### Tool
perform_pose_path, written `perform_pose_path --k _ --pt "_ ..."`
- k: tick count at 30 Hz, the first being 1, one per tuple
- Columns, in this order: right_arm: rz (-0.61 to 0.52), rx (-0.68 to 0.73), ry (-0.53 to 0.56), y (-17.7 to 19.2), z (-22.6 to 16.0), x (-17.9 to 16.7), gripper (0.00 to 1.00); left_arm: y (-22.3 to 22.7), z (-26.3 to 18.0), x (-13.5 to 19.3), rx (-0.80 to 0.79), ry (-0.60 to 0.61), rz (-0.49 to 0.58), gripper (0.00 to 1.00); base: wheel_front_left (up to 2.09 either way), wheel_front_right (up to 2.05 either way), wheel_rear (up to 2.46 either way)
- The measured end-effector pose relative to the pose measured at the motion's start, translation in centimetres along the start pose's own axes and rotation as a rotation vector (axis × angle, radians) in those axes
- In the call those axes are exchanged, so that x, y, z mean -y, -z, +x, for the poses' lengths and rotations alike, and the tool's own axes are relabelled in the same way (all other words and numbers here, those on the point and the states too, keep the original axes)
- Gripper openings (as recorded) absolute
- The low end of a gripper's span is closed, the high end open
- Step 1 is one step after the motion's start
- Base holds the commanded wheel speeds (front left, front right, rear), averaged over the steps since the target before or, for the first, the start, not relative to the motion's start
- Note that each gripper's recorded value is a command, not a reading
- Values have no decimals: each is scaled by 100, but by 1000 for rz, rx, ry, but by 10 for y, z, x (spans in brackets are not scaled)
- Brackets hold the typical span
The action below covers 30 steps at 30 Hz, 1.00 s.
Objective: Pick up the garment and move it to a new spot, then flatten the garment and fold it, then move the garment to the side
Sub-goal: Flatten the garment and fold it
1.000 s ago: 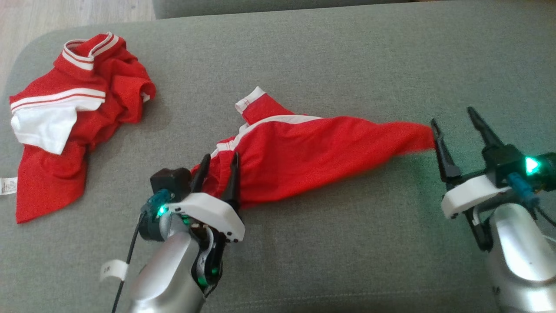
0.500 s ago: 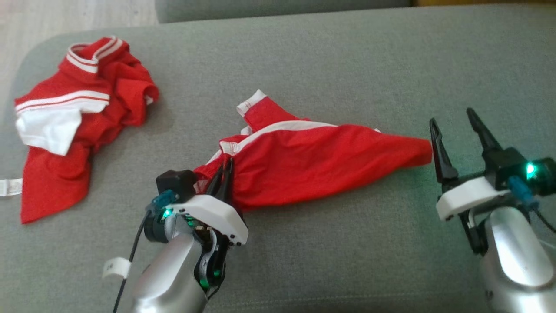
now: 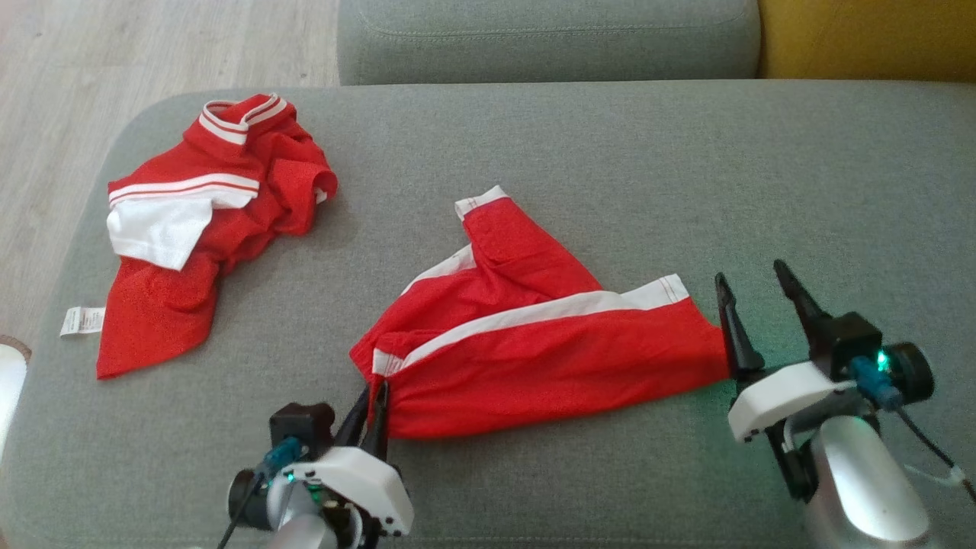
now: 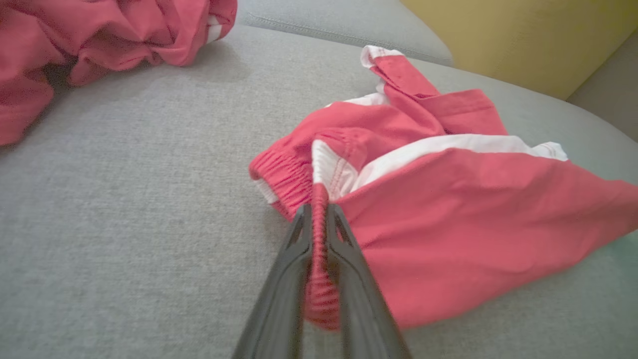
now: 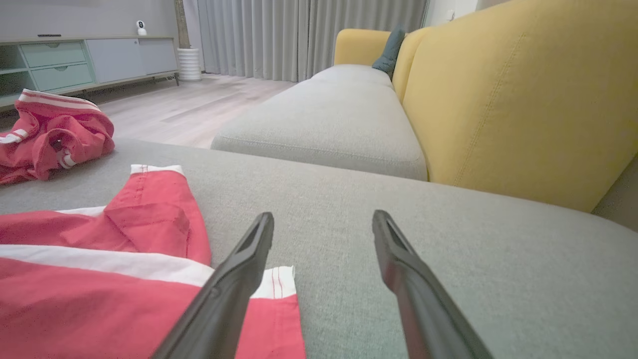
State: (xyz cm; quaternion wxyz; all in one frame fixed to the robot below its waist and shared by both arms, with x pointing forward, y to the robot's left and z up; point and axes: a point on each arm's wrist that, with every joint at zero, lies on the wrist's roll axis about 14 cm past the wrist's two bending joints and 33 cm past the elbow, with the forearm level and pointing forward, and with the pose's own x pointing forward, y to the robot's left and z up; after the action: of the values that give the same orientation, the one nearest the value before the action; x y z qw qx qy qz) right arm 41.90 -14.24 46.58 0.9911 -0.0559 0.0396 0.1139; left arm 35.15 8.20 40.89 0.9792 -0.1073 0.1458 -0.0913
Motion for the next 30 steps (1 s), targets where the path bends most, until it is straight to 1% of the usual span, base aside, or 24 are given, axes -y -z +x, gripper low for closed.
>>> perform_pose_path --k 1,2,3,6,9,16,20,23,30 --pt "6 -7 -4 2 0 -2 100 2 -1 -3 -4 -11 4 78 0 0 0" --pt "12 -17 -7 5 -1 -4 100 3 -2 -7 -8 -22 8 93 0 0 0" --pt "13 -32 -11 10 -3 -5 100 3 -2 -10 -9 -34 4 100 0 0 0" --pt "32 -79 -18 26 -8 -9 100 2 -2 -18 -4 -68 12 100 0 0 0" --pt "39 -86 -15 28 -8 -9 100 -7 -1 -22 28 -90 6 100 0 0 0" --pt "87 1 31 2 -9 -1 100 -52 -1 -20 173 -97 37 100 0 0 0" --pt "100 28 49 -5 -16 2 100 -49 -6 -15 172 -84 33 100 0 0 0" --pt "124 15 65 2 -28 2 100 -47 -9 -12 170 -78 34 100 0 0 0" --pt "140 23 53 0 -33 -4 100 -47 -13 -15 177 -107 123 100 0 0 0"
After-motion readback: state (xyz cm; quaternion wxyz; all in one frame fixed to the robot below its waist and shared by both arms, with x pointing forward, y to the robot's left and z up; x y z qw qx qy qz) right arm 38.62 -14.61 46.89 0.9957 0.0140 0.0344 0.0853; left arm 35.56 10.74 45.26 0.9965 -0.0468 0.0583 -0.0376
